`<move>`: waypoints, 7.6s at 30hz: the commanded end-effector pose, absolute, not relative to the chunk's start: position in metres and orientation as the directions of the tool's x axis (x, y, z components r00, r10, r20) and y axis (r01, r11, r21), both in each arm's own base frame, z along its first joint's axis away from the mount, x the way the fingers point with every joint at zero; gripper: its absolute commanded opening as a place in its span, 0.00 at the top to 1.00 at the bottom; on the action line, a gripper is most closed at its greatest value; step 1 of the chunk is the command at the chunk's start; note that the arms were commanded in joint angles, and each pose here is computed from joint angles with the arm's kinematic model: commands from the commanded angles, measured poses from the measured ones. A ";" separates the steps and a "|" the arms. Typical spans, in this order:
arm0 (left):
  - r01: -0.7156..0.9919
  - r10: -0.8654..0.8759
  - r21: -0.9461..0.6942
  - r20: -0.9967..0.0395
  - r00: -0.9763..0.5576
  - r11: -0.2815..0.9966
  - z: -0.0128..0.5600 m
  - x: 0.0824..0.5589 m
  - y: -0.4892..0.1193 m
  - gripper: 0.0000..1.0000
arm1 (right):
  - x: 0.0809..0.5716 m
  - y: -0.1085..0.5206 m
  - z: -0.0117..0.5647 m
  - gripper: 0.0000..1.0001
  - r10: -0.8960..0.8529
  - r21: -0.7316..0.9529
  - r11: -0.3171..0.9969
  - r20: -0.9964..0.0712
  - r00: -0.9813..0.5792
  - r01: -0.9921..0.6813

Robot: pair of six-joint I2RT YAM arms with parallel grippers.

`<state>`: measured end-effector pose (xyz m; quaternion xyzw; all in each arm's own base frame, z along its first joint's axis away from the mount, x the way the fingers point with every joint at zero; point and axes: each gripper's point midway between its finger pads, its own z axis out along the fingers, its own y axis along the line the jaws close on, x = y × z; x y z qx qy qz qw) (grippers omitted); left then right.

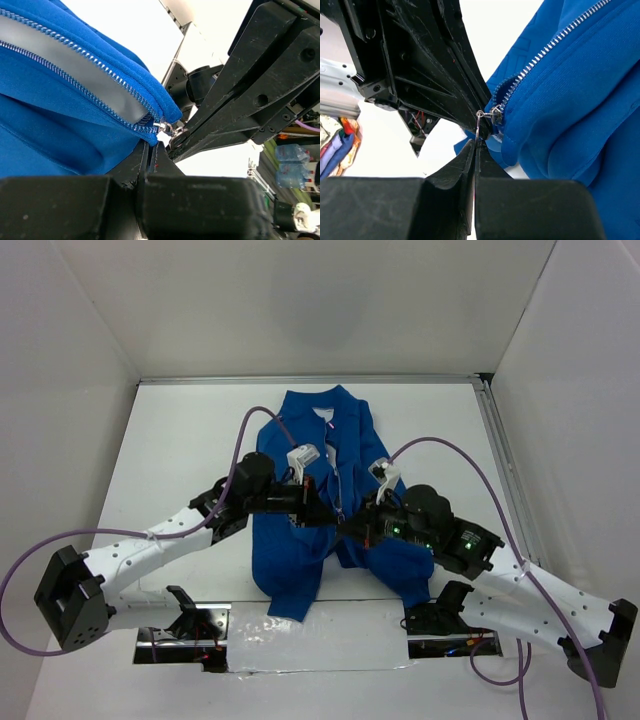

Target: Zip up the jacket

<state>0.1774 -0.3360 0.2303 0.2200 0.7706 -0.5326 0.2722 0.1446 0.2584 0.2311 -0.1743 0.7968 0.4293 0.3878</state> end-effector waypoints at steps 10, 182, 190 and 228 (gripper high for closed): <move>0.716 0.069 -0.607 -0.744 -0.664 0.345 0.223 0.164 -0.340 1.00 | 0.167 0.277 0.306 1.00 0.234 0.684 0.508 -0.695 -0.680 -0.524; 0.942 0.176 -0.333 -0.931 -0.320 -0.049 0.222 0.202 -0.359 0.36 | 0.140 0.247 0.252 1.00 -0.027 0.495 0.517 -0.806 -0.592 -0.698; 0.948 0.161 -0.305 -0.944 -0.288 -0.089 0.225 0.195 -0.359 0.54 | 0.140 0.248 0.253 1.00 -0.027 0.496 0.509 -0.807 -0.589 -0.703; 0.407 -0.024 -0.354 -0.778 -0.628 0.842 0.145 0.574 -0.260 1.00 | 0.115 0.237 0.240 1.00 -0.018 0.514 0.515 -0.794 -0.608 -0.686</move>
